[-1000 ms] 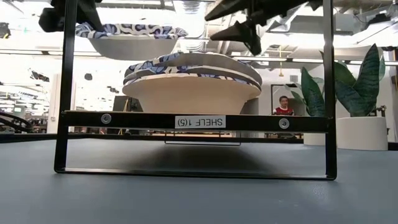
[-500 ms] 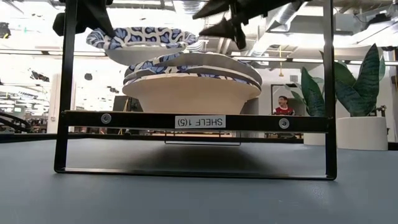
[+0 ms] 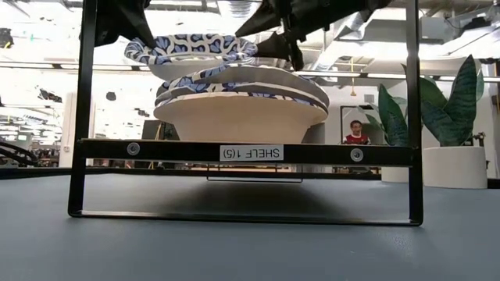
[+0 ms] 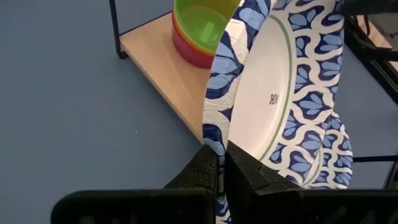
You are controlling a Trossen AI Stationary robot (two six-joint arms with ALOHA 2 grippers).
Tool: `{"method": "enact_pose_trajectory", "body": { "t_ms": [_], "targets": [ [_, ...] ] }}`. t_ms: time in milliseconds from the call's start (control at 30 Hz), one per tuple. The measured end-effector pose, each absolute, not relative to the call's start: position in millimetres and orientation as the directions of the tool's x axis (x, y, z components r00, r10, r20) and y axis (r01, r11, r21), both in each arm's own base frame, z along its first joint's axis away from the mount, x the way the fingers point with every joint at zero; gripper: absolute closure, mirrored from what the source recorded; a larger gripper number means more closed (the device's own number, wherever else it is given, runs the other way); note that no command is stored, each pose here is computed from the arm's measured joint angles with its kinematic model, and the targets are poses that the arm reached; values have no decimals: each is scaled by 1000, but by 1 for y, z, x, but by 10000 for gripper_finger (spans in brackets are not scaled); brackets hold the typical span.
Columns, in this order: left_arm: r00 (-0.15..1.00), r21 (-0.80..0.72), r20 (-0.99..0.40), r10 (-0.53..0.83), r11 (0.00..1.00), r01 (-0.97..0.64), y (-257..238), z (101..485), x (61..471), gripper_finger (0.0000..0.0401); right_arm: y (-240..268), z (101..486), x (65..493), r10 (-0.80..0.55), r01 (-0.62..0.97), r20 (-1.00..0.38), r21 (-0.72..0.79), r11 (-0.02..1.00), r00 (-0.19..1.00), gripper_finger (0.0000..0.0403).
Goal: Place and stack bowls onto a shelf
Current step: Stack the white patterned plate on top of the other white patterned plates on the shelf
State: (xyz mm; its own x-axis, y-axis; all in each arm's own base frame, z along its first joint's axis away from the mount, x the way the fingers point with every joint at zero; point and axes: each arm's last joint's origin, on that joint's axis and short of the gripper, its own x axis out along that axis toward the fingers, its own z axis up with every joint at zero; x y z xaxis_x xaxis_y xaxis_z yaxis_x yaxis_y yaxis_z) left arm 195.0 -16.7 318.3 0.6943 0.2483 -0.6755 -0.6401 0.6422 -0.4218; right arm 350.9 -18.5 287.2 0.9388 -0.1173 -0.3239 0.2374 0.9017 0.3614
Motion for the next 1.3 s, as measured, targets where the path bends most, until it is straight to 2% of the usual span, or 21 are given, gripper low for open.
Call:
{"method": "enact_pose_trajectory", "body": {
  "t_ms": [233, 333, 433, 600, 633, 833, 967, 1100, 1200, 1300],
  "targets": [
    [711, -430, -664, 231, 660, -616, -17, 318, 200, 401, -19, 280, 354, -114, 243, -346, 359, 901, 931, 182],
    [712, -431, -665, 226, 663, -613, -17, 317, 203, 401, -19, 280, 355, -111, 240, -344, 363, 900, 933, 203],
    [705, -417, -673, 222, 674, -610, -17, 315, 205, 401, -18, 280, 355, -111, 244, -343, 377, 894, 933, 251],
    [696, -390, -679, 236, 687, -613, -18, 313, 208, 396, -18, 280, 354, -111, 249, -346, 386, 888, 932, 372],
    [696, -381, -678, 236, 697, -608, -18, 313, 208, 391, -18, 280, 354, -111, 253, -347, 396, 883, 931, 381],
    [728, -351, -657, 198, 773, -528, -18, 319, 206, 327, -18, 280, 353, -91, 280, -359, 521, 806, 929, 381],
    [751, -357, -633, 187, 791, -498, -18, 335, 198, 267, -14, 289, 347, -35, 255, -345, 617, 744, 938, 381],
    [759, -356, -625, 185, 797, -487, -16, 348, 187, 216, -8, 292, 337, 6, 290, -400, 675, 678, 916, 381],
    [770, -367, -611, 184, 796, -481, -15, 355, 179, 194, 4, 288, 328, 47, 339, -485, 675, 655, 873, 381],
    [776, -377, -601, 193, 787, -488, -14, 358, 172, 188, 16, 283, 322, 78, 383, -557, 660, 646, 827, 381]
  ]
}}
